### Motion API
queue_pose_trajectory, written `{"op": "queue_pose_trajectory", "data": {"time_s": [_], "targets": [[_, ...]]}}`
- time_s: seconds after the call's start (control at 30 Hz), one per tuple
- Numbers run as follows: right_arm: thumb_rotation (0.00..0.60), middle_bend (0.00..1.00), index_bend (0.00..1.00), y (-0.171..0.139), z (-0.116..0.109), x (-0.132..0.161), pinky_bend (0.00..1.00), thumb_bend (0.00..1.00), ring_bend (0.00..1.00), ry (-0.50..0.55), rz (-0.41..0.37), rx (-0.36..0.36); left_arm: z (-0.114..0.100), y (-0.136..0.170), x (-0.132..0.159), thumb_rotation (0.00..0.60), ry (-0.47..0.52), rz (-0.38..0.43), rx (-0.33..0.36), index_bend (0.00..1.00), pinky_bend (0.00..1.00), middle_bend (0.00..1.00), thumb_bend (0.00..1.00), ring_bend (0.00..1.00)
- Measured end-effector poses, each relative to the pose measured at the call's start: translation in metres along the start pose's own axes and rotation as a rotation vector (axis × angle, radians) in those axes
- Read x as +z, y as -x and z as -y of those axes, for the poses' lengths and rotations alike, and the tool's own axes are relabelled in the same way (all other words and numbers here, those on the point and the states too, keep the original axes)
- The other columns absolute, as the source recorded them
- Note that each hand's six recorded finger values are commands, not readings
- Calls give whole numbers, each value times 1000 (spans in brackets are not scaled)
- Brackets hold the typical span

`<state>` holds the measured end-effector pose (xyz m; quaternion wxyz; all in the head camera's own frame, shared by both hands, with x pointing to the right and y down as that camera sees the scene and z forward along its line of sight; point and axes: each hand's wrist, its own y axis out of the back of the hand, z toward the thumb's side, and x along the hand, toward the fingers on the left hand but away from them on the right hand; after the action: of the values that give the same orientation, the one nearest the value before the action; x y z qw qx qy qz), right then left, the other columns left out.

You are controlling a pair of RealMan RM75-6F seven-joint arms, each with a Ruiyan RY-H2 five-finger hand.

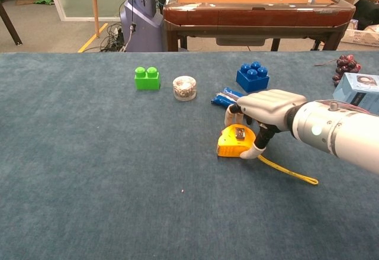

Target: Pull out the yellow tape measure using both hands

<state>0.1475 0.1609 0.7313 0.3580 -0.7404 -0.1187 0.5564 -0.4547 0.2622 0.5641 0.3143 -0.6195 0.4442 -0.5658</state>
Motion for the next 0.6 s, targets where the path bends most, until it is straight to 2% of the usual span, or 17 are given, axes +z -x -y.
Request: {"op": "queue_pose_trajectory", "data": {"time_s": [0.17, 0.37, 0.6], "targets": [[600, 368, 285, 1, 2, 1, 366, 378, 310, 3, 0, 8, 0, -1, -1, 600, 4, -2, 0, 26, 0, 0, 214, 0], [600, 491, 463, -1, -3, 6, 376, 566, 414, 31, -12, -1, 1, -8, 4, 600, 14, 14, -9, 26, 0, 0, 214, 0], [600, 527, 505, -7, -22, 24, 389, 606, 459, 85, -52, -32, 0, -35, 28, 600, 53, 85, -29, 26, 0, 0, 214, 0]]}}
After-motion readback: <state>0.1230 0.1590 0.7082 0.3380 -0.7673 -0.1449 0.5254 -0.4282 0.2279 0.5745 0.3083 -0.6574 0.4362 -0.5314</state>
